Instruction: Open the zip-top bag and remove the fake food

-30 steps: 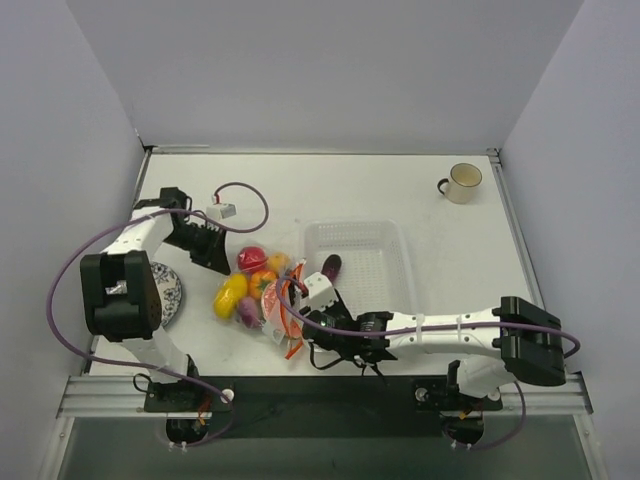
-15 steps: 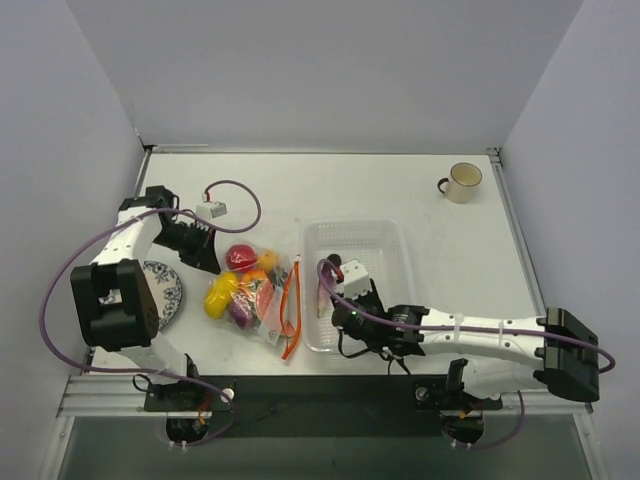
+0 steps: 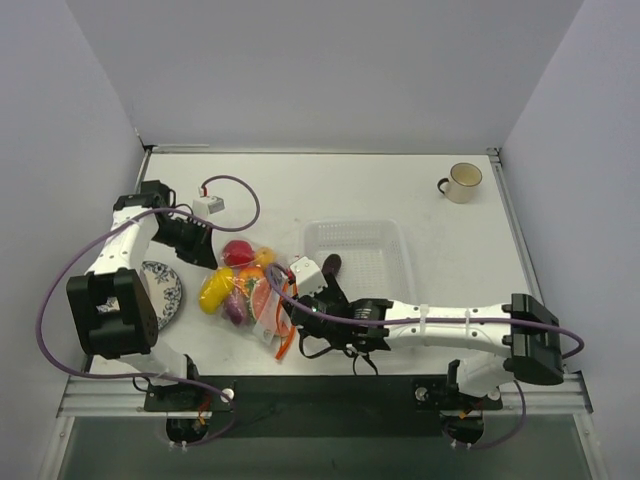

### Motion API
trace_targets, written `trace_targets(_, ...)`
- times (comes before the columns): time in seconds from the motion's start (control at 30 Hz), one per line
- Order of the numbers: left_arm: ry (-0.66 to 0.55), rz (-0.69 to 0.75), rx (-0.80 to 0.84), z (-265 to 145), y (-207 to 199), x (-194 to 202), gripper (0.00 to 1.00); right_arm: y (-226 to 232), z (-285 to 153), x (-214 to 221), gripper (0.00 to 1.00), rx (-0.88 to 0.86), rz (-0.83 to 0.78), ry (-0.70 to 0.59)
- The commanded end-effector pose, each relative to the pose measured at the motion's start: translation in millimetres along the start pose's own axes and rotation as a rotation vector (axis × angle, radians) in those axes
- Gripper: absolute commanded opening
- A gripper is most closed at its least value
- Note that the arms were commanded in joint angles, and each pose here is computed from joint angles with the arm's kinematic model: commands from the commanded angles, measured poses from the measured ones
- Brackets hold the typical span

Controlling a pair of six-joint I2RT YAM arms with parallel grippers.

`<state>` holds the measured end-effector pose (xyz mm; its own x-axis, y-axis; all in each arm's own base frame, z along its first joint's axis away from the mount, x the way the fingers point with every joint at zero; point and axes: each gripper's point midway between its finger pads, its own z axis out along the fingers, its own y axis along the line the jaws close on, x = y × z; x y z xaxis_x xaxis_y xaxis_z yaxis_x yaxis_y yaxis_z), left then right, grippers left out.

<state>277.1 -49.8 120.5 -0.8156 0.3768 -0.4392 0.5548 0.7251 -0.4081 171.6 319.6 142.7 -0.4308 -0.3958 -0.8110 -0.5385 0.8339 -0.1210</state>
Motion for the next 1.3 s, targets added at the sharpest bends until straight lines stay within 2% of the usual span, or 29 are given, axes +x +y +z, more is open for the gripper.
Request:
trace_targets(0.0, -0.024, 0.027, -0.008, -7, -5, -5, 0.0, 1, 9, 16, 0.62, 0.026, -0.053, 0.055)
trace_targets(0.17, -0.014, 0.033, -0.014, -7, -4, -3, 0.0, -13, 20, 37, 0.59, 0.07, -0.048, 0.107)
trace_targets(0.4, -0.032, 0.058, -0.015, -26, -17, -15, 0.0, -64, 24, 67, 0.56, 0.156, 0.001, 0.168)
trace_targets(0.63, -0.024, 0.083, -0.001, -27, -35, -19, 0.0, -78, 16, 61, 0.55, 0.179, -0.014, 0.154)
trace_targets(0.7, -0.021, 0.083, 0.0, -23, -33, -18, 0.0, -73, 12, 48, 0.56, 0.162, -0.011, 0.122)
trace_targets(0.87, 0.041, 0.05, -0.034, -9, -17, -1, 0.0, -25, -7, -22, 0.56, 0.092, -0.096, -0.034)
trace_targets(0.93, 0.061, 0.066, -0.129, -5, 5, 3, 0.0, -4, -7, -34, 0.56, 0.042, -0.095, -0.072)
trace_targets(1.03, 0.119, 0.074, -0.253, 7, 38, 21, 0.0, 22, 6, -18, 0.54, -0.023, -0.138, -0.059)
trace_targets(1.2, 0.188, 0.063, -0.325, 24, 66, 36, 0.0, 33, 30, 31, 0.5, -0.043, -0.185, 0.017)
trace_targets(1.27, 0.224, 0.066, -0.369, 29, 77, 44, 0.0, 35, 33, 32, 0.5, -0.057, -0.169, -0.003)
